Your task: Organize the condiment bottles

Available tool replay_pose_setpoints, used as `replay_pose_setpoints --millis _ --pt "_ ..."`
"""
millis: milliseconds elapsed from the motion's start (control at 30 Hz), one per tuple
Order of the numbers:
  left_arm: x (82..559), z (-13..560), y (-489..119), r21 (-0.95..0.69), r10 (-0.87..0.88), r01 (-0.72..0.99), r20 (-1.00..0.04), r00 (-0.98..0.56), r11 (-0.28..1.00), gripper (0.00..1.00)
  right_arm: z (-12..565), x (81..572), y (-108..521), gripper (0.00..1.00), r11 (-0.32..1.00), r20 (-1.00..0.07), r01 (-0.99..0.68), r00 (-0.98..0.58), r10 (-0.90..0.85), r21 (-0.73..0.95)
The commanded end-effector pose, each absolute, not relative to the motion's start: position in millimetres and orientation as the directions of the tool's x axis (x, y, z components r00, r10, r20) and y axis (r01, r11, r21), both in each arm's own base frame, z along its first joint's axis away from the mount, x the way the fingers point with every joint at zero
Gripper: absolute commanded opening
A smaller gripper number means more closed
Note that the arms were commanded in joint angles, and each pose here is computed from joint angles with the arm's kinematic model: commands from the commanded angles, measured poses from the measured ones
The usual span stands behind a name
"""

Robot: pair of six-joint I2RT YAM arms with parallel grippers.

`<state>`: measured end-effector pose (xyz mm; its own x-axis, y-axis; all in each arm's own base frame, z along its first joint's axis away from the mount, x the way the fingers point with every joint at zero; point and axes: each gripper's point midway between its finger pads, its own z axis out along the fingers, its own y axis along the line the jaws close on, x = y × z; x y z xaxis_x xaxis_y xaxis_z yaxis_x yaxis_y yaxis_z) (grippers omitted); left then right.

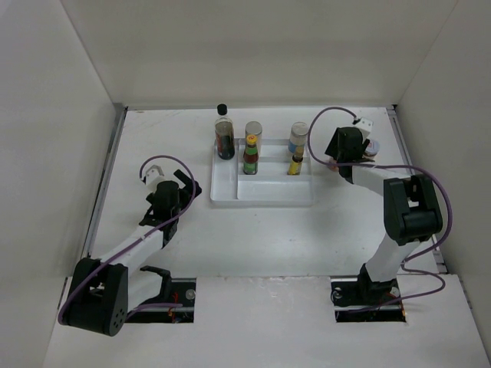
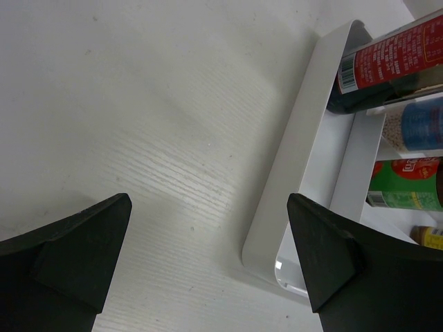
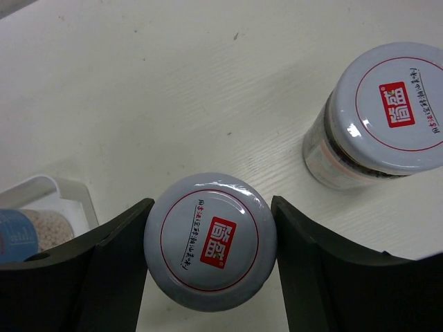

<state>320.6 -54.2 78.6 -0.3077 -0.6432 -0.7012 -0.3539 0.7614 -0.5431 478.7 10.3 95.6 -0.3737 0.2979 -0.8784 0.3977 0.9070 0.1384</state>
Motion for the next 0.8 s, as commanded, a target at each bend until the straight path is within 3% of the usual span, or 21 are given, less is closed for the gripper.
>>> replay_pose_setpoints --millis 0,167,400,767 --pt "328 86 -55 -0.569 -0.656 -0.336 -0.700 -0.281 0.751 1.00 111 486 15 0.61 0.903 -0.885 0.389 -0.337 0.322 0.181" --pt "328 89 -55 -0.577 -0.660 -0.329 -0.700 -0.273 0.748 1.00 111 478 9 0.45 0.892 -0.889 0.416 -0.320 0.327 0.178" --pt "328 91 -55 -0.580 -0.661 -0.325 -0.701 -0.269 0.747 1.00 153 453 28 0.44 0.887 -0.910 0.378 -0.207 0.359 0.265" --pt "327 91 -54 -0.581 -0.662 -0.326 -0.700 -0.269 0.746 1.00 184 380 86 0.44 0.932 -0.931 0.224 -0.165 0.325 0.286"
